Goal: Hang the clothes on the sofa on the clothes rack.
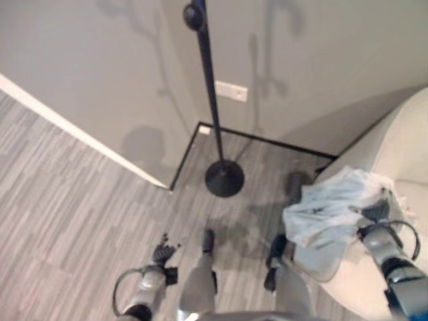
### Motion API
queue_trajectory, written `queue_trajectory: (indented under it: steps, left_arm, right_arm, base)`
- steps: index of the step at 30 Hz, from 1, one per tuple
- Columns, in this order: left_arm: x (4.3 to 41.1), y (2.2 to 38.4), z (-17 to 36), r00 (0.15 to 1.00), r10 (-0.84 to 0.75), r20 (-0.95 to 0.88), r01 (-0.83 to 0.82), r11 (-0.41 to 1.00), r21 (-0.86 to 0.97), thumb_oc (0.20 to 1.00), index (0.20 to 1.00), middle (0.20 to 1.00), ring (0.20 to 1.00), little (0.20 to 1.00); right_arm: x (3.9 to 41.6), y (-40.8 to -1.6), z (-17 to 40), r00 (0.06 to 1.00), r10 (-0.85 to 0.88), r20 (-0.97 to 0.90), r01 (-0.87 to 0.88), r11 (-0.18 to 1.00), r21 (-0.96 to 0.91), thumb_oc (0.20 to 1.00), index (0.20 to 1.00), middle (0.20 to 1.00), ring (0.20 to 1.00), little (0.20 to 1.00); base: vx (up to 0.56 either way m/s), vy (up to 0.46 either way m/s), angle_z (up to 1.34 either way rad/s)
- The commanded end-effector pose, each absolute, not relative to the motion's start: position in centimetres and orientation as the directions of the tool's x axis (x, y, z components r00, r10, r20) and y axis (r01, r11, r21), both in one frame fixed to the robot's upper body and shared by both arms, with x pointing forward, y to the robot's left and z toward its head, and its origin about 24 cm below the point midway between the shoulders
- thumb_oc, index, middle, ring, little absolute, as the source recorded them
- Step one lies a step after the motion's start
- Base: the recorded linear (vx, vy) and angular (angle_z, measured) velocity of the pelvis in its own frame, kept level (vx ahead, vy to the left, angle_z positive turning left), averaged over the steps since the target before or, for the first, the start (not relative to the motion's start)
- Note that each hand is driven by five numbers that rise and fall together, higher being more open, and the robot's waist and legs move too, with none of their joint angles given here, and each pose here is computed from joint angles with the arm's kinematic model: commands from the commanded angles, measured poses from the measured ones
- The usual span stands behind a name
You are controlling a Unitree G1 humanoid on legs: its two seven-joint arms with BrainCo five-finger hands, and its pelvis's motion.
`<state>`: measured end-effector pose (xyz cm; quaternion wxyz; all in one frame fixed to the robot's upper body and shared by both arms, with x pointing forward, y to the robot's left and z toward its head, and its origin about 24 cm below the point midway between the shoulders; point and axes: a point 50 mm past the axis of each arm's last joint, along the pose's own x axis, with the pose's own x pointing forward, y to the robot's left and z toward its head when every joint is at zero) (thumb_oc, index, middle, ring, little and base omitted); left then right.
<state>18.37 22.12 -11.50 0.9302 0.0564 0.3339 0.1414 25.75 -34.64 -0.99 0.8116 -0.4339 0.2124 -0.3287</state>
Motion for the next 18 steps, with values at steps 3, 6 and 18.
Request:
queue_trajectory:
  steps: [3,6,18]
  left_arm:
    - [20.8,21.4,-10.2,0.795,0.31,-0.521,-0.197,0.945,0.261,1.0,1.0,1.0,1.0,1.0]
    - [20.9,21.0,-10.2,0.797,0.3,-0.524,-0.186,0.948,0.259,1.0,1.0,1.0,1.0,1.0]
    - [19.4,21.4,-11.5,0.744,0.281,-0.606,-0.142,0.953,0.267,1.0,1.0,1.0,1.0,1.0]
  right_arm:
    - [21.2,-31.2,-8.1,0.6,-0.672,-0.434,0.012,0.549,-0.835,1.0,1.0,1.0,1.0,1.0]
    - [19.3,-30.0,-9.9,0.551,-0.638,-0.538,-0.028,0.631,-0.776,0.768,0.768,0.768,0.768,0.768]
    - [20.1,-26.1,-11.2,0.584,-0.466,-0.665,0.058,0.84,-0.539,0.2,0.2,0.2,0.2,0.2]
  base:
    - [0.01,-0.004,0.02]
    - [0.01,0.005,0.6]
    - [0.03,0.023,0.04]
